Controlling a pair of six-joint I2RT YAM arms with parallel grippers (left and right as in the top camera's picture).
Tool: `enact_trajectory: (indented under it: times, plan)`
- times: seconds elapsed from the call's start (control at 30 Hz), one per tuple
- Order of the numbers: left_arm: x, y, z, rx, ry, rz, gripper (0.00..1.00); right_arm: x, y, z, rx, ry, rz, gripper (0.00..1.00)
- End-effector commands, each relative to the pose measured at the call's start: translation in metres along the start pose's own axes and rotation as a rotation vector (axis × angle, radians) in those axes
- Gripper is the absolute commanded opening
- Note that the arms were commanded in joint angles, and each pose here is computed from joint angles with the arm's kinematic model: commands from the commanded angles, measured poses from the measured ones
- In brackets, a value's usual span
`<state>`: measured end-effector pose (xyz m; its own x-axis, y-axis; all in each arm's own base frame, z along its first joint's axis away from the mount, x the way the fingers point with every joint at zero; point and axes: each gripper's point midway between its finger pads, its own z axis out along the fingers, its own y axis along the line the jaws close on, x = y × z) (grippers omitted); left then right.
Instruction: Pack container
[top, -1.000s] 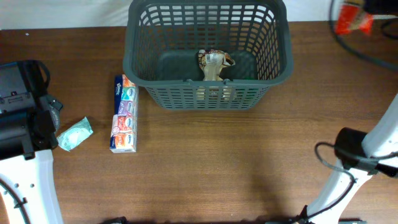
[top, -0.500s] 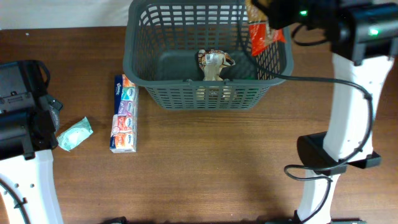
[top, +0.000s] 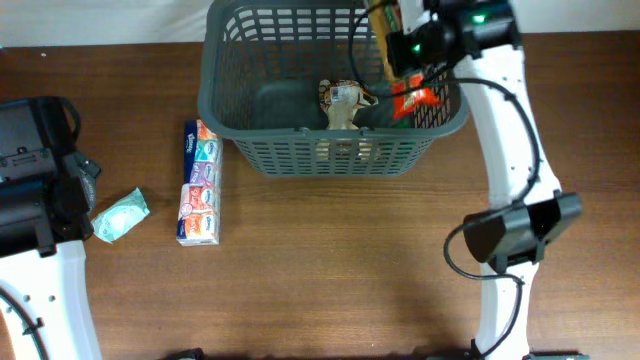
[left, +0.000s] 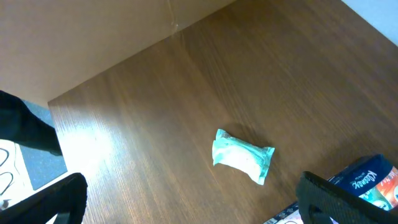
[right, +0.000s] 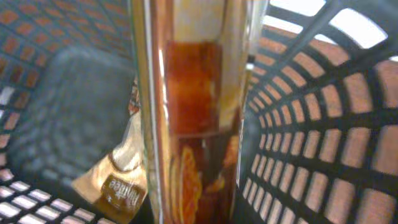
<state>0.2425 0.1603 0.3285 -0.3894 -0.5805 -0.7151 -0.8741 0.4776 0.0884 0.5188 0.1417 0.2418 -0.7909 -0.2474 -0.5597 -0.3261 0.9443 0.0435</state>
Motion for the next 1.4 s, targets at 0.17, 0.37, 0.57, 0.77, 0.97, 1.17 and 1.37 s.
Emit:
enact_trajectory:
  times: [0.17, 0.37, 0.57, 0.77, 0.97, 1.17, 1.37]
  plan:
    - [-0.002, 0.000, 0.000, 0.002, -0.001, -0.004, 0.99, 0.021, -0.003, 0.028, 0.017, 0.055, 0.004, 0.04]
    - [-0.002, 0.001, 0.000, 0.001, -0.001, -0.003, 0.99, 0.027, -0.003, 0.034, 0.016, 0.073, 0.005, 0.04]
    - [-0.002, 0.001, 0.000, 0.001, -0.001, -0.004, 0.99, 0.028, -0.003, 0.034, 0.015, 0.078, 0.005, 0.27]
    - [-0.002, 0.001, 0.000, 0.001, -0.001, -0.003, 0.99, 0.030, -0.003, 0.032, 0.015, 0.084, 0.006, 0.38]
    - [-0.002, 0.001, 0.000, 0.001, -0.001, -0.003, 0.99, 0.022, -0.002, 0.016, 0.017, 0.051, 0.003, 0.50]
    - [-0.002, 0.001, 0.000, 0.001, -0.001, -0.004, 0.99, -0.029, 0.001, -0.054, 0.028, -0.159, -0.013, 0.75]
    - [-0.002, 0.000, 0.000, 0.002, -0.001, -0.004, 0.99, -0.076, -0.002, -0.171, 0.103, -0.450, -0.043, 0.89]
